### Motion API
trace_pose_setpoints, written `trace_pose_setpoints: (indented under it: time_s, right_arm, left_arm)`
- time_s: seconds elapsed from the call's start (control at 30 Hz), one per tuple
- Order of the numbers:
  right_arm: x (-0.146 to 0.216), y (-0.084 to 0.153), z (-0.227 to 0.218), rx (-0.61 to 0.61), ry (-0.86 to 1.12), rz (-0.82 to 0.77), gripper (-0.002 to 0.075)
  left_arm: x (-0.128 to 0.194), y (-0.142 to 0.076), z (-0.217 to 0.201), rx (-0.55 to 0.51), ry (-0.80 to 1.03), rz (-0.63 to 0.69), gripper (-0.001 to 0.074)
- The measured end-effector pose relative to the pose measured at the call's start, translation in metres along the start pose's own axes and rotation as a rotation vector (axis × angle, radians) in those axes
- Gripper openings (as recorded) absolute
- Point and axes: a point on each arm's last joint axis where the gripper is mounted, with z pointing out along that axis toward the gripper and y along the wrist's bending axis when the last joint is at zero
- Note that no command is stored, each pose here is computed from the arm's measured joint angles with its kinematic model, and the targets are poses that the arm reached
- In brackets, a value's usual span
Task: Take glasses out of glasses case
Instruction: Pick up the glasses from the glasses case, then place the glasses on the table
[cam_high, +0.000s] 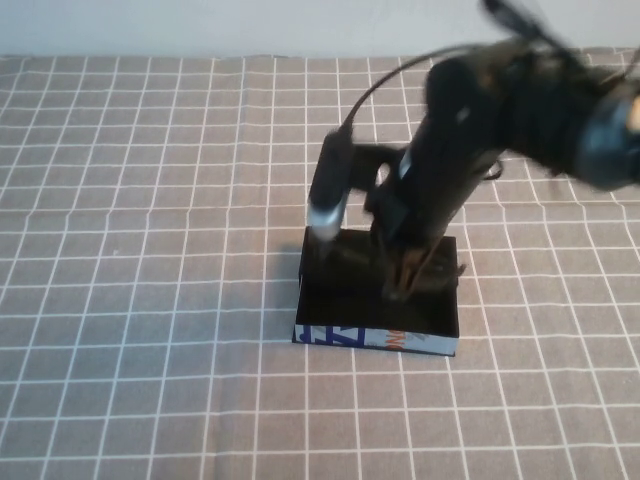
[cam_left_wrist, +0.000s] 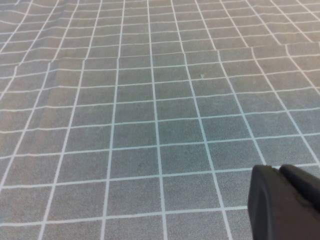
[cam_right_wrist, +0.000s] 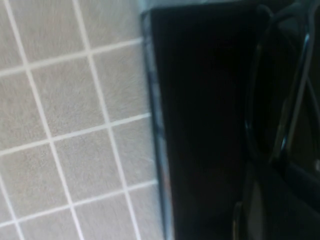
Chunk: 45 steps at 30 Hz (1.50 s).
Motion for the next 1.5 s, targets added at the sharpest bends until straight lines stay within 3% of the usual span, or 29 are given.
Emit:
trace_pose_setpoints:
  time_s: [0.23, 0.47, 0.7, 0.9, 1.1, 1.27, 1.5]
  right_arm:
    - [0.024, -0.016, -0.072, 0.024, -0.153, 0.191, 0.0001]
    - [0.069, -0.038, -0.107, 0.031, -0.222, 0.560, 0.0001]
    - [0.135, -0.035, -0.058, -0.081, -0.111, 1.000, 0.0001]
    - [0.174, -0.018, -0.013, -0.104, -0.192, 1.261, 0.0001]
    - [0.193, -0.003, 0.015, -0.062, -0.179, 1.347, 0.0001]
    - [0.197, -0.007, 0.018, -0.002, -0.206, 1.357, 0.0008]
    - [0.192, -0.012, 0.012, -0.006, -0.216, 1.340, 0.0179]
  left_arm:
    - [0.000, 0.000, 0.000, 0.000, 0.000, 0.000, -0.0005]
    - [0.000, 0.000, 0.000, 0.000, 0.000, 0.000, -0.0005]
    - [0.000, 0.000, 0.000, 0.000, 0.000, 0.000, -0.0005]
    - [0.000, 0.000, 0.000, 0.000, 0.000, 0.000, -0.0005]
    - [0.000, 0.000, 0.000, 0.000, 0.000, 0.000, -0.0005]
    - [0.000, 0.000, 0.000, 0.000, 0.000, 0.000, -0.0005]
    - [0.000, 0.000, 0.000, 0.000, 0.000, 0.000, -0.0005]
